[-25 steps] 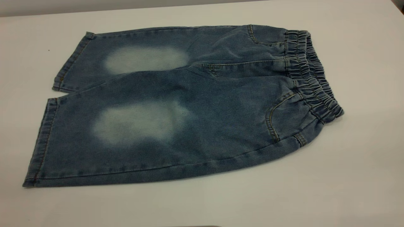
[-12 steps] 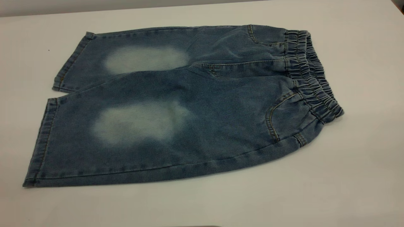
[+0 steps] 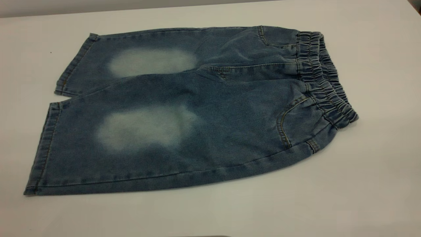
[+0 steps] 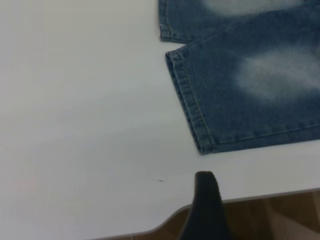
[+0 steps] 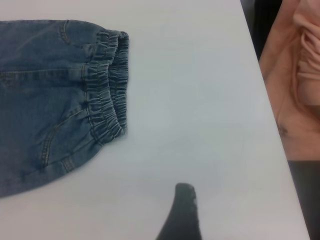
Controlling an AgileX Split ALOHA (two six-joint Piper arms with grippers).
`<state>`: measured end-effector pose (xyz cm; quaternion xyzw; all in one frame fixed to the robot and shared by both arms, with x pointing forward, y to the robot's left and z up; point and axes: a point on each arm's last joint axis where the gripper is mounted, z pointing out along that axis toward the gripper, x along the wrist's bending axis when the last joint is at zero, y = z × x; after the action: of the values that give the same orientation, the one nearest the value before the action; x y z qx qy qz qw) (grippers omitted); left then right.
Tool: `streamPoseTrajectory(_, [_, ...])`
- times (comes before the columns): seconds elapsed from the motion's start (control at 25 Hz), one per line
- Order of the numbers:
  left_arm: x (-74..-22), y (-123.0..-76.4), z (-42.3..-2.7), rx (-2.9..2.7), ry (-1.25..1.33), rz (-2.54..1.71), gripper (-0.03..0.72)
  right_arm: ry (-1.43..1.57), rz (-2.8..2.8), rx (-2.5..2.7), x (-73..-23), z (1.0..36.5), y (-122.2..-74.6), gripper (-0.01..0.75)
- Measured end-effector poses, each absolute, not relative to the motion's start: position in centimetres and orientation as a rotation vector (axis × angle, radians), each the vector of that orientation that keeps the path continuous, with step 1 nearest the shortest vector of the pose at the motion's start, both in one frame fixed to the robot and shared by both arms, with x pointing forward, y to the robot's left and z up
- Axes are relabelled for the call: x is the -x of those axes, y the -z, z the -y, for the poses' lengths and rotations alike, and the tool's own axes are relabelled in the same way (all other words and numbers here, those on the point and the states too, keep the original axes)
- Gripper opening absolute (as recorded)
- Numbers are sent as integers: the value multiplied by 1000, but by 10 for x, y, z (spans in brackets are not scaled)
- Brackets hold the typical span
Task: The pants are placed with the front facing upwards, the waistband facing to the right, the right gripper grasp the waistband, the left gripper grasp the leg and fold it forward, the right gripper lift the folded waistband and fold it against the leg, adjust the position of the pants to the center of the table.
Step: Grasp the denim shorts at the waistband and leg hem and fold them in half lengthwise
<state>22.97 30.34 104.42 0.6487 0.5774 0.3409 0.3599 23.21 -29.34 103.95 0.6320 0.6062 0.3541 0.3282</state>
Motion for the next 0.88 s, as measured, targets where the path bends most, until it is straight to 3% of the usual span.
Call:
streamPoseTrajectory(0.6, [-233, -1044, -304, -1677, -865, -1512, 501, -962, -1603, -1675, -233, 290, -1042, 565])
streamPoseTrajectory(0.88, [-282, -1078, -304, -1652, -876, -1602, 501, -986, -1621, -1707, -258, 289, -1081, 565])
